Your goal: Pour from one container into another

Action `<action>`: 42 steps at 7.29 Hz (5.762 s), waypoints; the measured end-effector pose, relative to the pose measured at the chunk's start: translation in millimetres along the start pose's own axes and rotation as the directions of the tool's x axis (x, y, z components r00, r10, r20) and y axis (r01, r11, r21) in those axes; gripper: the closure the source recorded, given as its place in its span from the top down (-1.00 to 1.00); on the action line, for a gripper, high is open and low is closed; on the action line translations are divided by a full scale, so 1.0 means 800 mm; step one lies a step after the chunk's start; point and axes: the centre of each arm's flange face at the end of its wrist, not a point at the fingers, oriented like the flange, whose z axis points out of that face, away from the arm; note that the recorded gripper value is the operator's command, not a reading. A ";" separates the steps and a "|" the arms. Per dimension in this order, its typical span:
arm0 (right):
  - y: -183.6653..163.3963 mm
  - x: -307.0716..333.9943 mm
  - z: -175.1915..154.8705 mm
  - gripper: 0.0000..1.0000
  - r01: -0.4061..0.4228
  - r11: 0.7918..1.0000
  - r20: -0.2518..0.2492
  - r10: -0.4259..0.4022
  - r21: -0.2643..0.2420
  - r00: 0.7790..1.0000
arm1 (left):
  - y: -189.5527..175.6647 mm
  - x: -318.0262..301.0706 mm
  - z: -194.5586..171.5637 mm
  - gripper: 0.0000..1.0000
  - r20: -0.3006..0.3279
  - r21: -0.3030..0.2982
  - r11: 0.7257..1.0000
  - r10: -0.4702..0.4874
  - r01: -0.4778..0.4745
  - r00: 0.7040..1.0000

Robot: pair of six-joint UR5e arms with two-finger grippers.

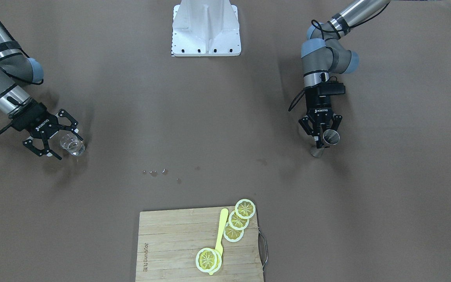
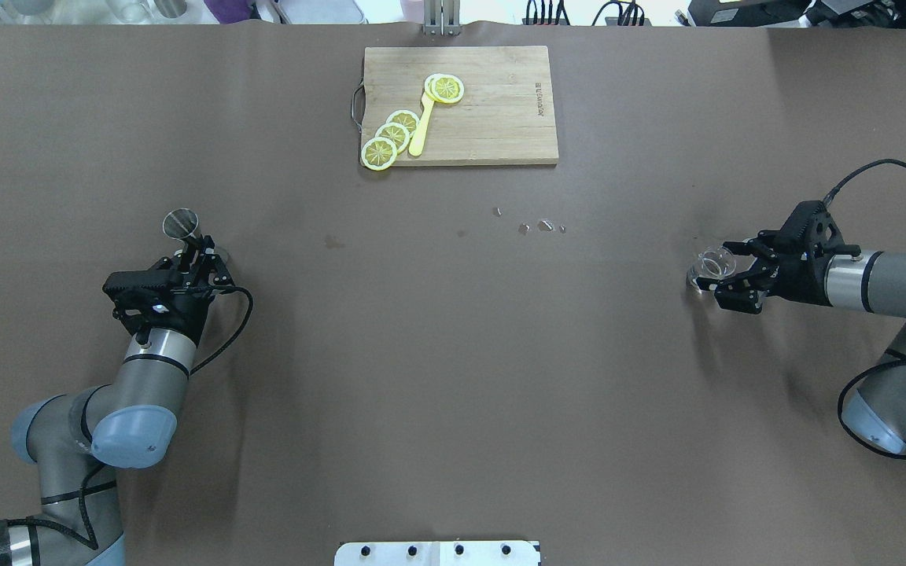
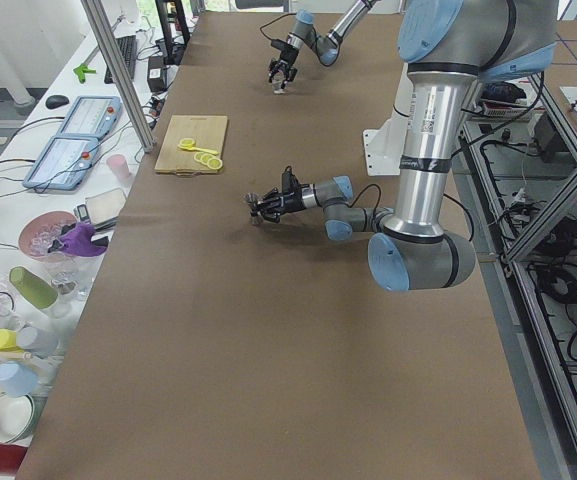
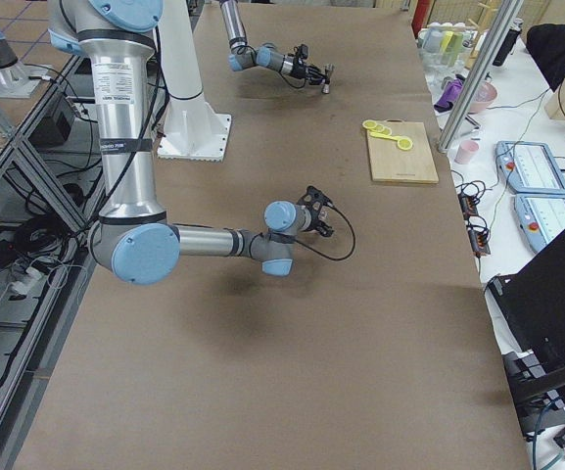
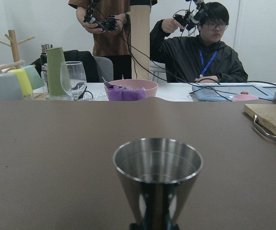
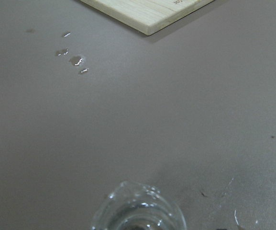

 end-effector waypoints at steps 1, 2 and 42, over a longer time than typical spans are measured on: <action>-0.002 -0.001 0.001 0.67 -0.003 1.000 0.002 0.003 0.003 1.000 | -0.006 0.003 -0.001 -1.00 -0.004 0.003 1.000 0.000 0.000 1.000; -0.004 -0.002 0.002 0.65 -0.005 1.000 0.004 0.004 0.007 1.000 | -0.015 0.007 -0.004 -1.00 -0.012 0.006 1.000 0.012 -0.012 1.000; -0.362 -0.198 -0.030 -1.00 0.309 0.818 0.196 -0.243 -0.486 0.950 | -0.142 0.460 0.010 -1.00 -0.900 0.194 0.781 0.383 -0.594 0.210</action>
